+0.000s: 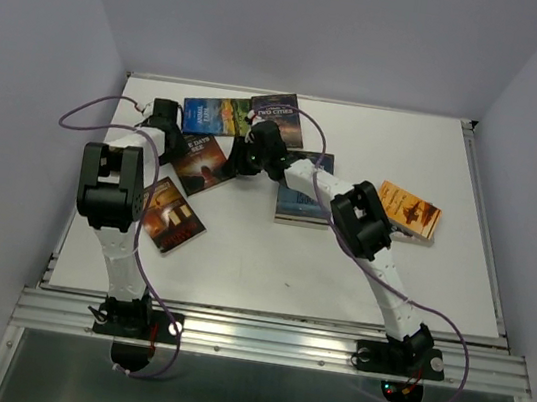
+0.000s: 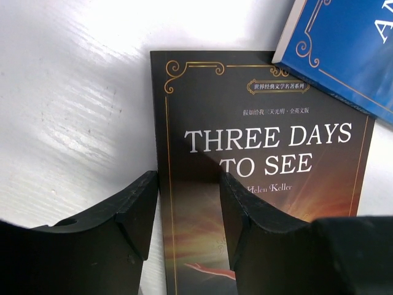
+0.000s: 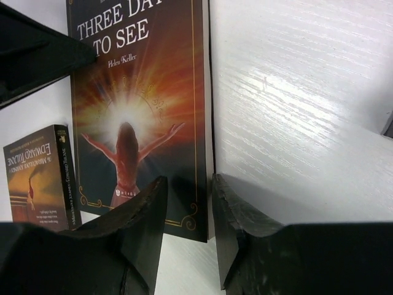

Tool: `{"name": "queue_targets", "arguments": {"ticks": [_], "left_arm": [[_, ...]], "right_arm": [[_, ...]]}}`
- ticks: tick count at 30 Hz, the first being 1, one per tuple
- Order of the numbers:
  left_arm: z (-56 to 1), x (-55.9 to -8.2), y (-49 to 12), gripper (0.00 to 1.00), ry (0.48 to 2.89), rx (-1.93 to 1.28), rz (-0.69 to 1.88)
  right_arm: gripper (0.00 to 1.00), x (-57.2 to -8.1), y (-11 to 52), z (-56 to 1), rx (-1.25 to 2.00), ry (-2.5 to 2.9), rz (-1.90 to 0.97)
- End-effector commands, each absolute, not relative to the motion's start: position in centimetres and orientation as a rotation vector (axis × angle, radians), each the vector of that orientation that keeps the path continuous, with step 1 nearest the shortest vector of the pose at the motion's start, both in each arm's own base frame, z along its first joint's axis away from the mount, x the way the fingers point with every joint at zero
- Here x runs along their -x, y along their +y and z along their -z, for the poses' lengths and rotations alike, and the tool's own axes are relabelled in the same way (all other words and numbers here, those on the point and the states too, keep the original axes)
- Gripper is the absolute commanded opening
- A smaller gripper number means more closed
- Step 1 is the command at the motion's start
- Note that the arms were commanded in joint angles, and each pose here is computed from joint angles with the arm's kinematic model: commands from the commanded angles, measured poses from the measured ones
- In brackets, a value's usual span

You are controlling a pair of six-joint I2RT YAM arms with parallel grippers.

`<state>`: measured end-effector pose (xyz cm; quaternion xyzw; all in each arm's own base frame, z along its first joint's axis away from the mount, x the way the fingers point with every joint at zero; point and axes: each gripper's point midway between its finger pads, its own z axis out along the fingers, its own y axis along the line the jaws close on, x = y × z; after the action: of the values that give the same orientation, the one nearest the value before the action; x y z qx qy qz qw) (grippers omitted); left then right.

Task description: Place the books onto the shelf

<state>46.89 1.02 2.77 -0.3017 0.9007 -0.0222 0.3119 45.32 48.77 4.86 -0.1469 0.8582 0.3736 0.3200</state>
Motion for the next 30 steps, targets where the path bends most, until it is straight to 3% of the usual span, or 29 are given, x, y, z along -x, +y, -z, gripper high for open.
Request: {"name": "queue_targets", "arguments": {"ticks": [1,16,30], "left_arm": [[-1.5,-43.3,-6.4,0.54,2.540,0.758,0.279],[-1.1,-42.5,-6.4,0.53,2.549,0.792,0.256],[-1.2,-42.1,-6.1,0.53,2.543,0.814,0.231]], "right_arm": [[0.39,-42.6,53.2,-13.8,0.442,2.075,-1.274],[0.34,-40.2,53.9,-17.4,0.519,1.984,-1.462],[0.44,-42.1,49.6,-8.5,0.402,2.250,-1.036]]}}
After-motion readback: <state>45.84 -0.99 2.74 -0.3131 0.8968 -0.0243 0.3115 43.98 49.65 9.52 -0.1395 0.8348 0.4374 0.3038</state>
